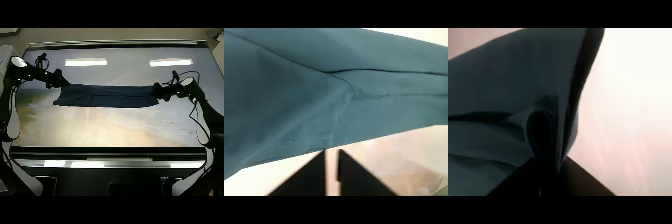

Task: Fold the clothes and pants, and hang the long-sleeved shirts on hangers.

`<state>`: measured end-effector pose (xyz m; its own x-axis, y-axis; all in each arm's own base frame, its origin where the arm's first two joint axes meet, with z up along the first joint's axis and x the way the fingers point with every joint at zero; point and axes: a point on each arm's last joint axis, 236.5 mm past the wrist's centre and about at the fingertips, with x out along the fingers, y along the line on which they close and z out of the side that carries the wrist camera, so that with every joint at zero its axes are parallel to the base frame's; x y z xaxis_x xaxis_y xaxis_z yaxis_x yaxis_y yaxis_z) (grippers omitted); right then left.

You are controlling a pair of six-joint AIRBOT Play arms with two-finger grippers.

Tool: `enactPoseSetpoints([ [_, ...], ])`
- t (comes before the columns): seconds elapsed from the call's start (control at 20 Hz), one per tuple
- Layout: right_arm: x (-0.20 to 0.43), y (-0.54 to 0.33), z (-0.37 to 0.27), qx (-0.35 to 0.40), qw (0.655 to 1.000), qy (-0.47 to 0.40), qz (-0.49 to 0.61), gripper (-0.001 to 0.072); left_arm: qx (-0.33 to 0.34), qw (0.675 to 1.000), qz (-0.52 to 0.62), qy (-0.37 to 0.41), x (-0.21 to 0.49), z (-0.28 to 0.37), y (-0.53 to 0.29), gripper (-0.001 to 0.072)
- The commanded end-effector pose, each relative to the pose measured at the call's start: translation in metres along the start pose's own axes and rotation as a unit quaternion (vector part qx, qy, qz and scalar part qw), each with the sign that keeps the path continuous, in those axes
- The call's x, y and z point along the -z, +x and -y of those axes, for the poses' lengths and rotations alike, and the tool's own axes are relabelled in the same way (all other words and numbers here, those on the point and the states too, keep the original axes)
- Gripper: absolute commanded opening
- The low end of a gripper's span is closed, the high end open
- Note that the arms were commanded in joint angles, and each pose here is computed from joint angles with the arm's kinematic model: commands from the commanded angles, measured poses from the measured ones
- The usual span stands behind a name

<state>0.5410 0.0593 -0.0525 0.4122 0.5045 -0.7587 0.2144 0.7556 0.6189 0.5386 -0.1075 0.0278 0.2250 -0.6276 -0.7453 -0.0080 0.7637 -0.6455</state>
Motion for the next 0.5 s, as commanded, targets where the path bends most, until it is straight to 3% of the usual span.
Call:
enactPoseSetpoints([
  [0.0,-0.009,-0.051,-0.040,-0.011,0.999,-0.023,0.035,0.0031,0.011,1.000,-0.001,-0.008,0.008,0.049,0.038,0.0015],
  [0.3,0.012,-0.137,-0.080,0.011,0.997,-0.056,0.051,0.0032,0.051,0.999,0.000,-0.008,0.062,0.173,0.162,0.0014],
  [0.45,0.035,-0.170,-0.095,0.015,0.997,-0.063,0.041,0.0032,0.065,0.997,-0.025,-0.045,0.108,0.210,0.218,0.0013],
])
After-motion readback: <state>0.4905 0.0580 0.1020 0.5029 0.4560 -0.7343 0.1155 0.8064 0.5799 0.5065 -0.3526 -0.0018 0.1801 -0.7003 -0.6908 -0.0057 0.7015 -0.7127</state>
